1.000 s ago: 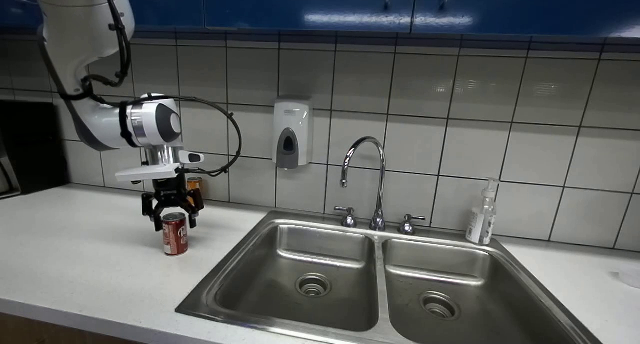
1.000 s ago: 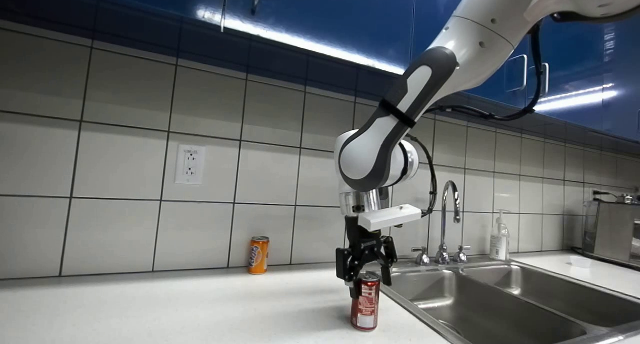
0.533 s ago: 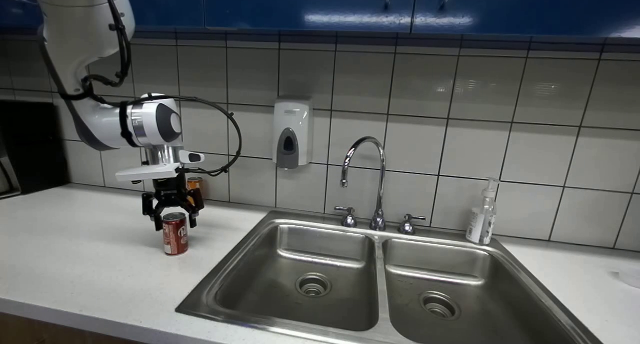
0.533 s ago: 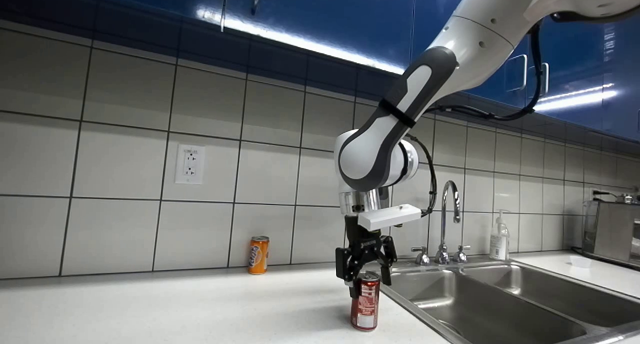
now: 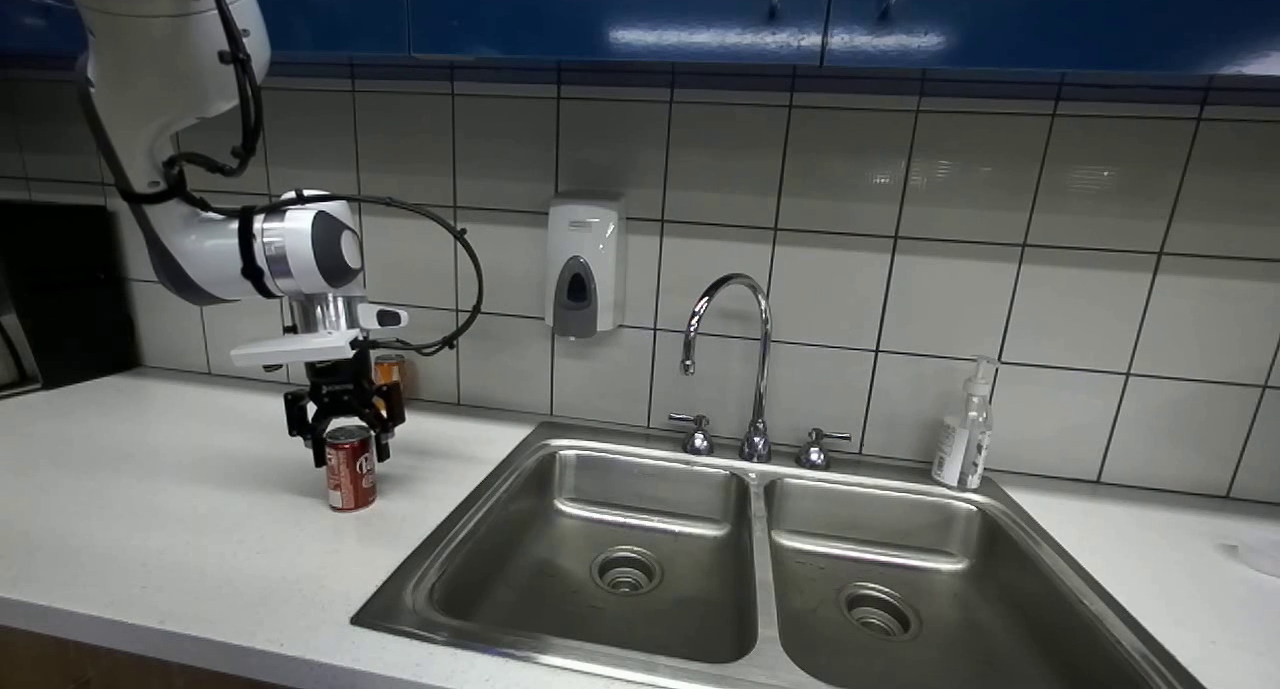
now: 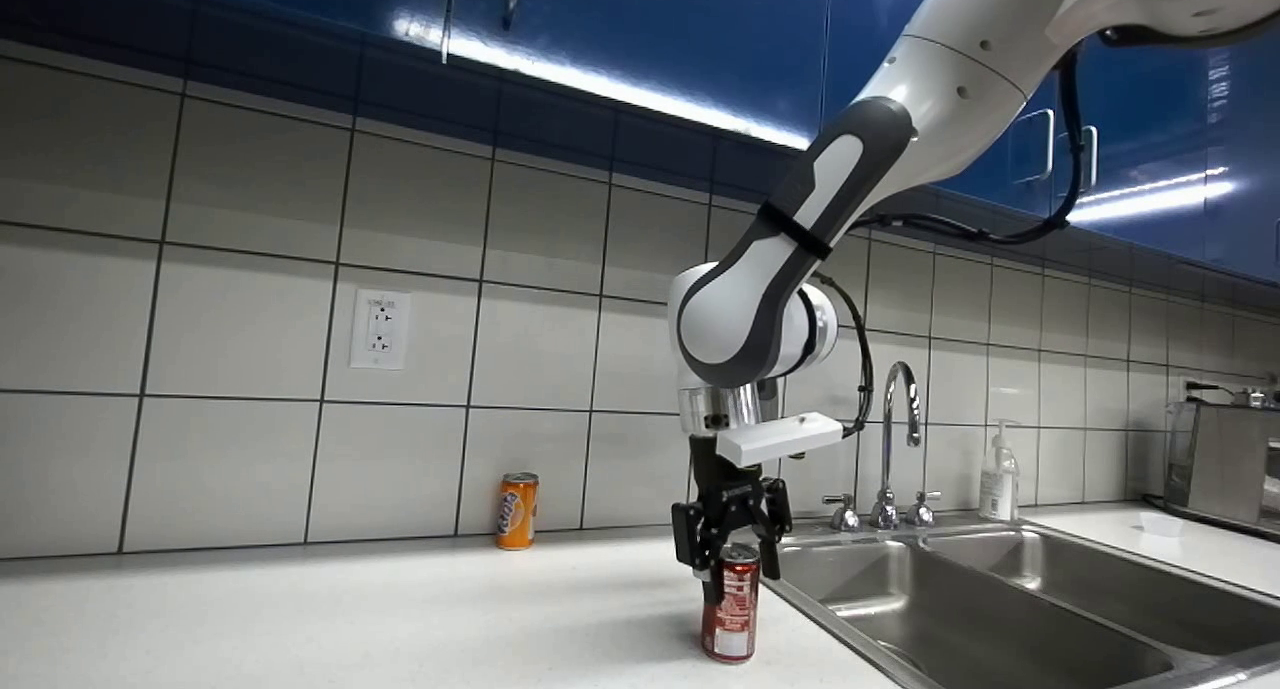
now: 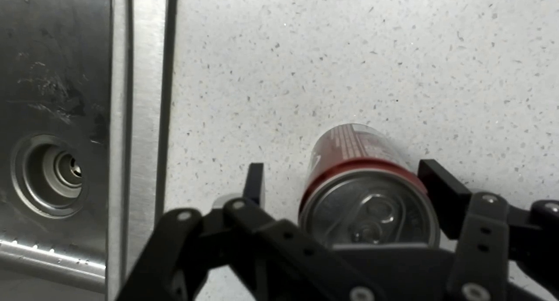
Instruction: Pick up the brown dr pepper can and put it in the left side of the sink
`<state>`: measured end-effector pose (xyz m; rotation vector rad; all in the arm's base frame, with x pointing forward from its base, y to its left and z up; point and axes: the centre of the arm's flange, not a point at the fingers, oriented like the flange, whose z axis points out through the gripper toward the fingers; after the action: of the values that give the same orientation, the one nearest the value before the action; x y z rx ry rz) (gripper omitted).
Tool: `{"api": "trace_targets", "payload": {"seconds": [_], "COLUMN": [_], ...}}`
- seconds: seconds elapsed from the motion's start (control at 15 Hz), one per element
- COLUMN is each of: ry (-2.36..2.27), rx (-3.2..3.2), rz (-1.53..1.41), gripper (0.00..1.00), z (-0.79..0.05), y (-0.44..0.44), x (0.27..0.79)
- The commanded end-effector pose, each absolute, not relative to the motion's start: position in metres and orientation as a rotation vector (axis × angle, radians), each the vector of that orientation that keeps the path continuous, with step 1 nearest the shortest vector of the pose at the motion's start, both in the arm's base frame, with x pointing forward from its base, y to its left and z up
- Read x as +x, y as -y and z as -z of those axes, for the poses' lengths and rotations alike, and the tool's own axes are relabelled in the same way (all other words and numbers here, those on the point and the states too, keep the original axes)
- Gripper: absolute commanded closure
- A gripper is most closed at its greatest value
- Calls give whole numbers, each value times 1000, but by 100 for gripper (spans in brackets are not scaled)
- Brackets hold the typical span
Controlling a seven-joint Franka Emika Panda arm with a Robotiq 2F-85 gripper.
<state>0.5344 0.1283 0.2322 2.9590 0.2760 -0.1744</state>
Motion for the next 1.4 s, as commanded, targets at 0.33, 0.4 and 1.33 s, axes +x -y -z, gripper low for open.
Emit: {"api": "trace_targets", "payload": {"seconds": [0.33, 0.4, 1.33], "ry": [-286, -294, -70], "rx": [2933, 2926, 2920], "rz": [88, 84, 2], "gripper": [60, 60, 60], "z": [-231, -233, -289], "y": [-137, -138, -81], "x": [540, 539, 488]}}
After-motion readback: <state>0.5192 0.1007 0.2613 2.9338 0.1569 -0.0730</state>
